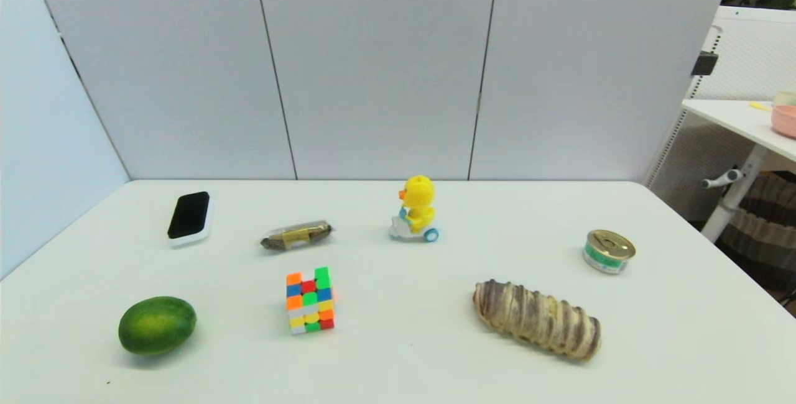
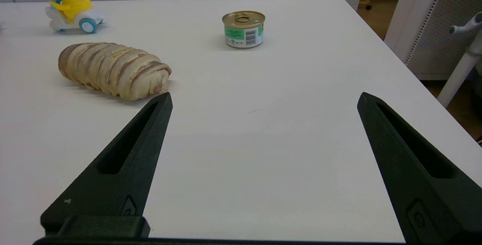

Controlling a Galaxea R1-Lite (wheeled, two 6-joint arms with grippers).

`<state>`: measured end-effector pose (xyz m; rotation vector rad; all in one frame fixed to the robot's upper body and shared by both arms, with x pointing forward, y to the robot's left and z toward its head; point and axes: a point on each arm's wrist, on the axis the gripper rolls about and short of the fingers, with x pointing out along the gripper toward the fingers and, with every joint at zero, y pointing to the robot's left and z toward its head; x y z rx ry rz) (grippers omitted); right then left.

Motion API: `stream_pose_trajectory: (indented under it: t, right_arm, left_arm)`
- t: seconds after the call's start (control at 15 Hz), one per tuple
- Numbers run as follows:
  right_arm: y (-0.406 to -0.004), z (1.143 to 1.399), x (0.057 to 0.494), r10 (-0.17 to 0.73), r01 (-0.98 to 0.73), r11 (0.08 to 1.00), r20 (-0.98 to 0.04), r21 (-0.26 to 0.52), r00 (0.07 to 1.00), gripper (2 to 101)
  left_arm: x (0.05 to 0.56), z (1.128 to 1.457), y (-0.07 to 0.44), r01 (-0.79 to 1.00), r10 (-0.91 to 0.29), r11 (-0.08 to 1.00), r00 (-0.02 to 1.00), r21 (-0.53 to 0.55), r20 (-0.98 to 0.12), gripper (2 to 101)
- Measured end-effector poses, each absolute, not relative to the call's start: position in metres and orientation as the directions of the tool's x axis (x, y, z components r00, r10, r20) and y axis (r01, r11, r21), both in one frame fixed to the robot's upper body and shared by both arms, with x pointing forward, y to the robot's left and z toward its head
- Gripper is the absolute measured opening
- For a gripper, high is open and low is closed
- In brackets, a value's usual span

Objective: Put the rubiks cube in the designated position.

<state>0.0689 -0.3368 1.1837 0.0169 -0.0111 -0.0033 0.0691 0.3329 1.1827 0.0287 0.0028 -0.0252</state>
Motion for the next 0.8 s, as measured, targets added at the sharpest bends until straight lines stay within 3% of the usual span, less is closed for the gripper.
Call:
stream_pose_trajectory:
  t: [0.8]
  right_arm:
    - [-0.3368, 1.1836, 0.0690, -0.003, 0.003, 1.000, 0.011, 0.017, 1.000, 97.4]
  left_arm:
    - [0.0691, 1.1827, 0.3329, 0.024, -0.024, 0.999, 1.000, 0.028, -0.003, 97.8]
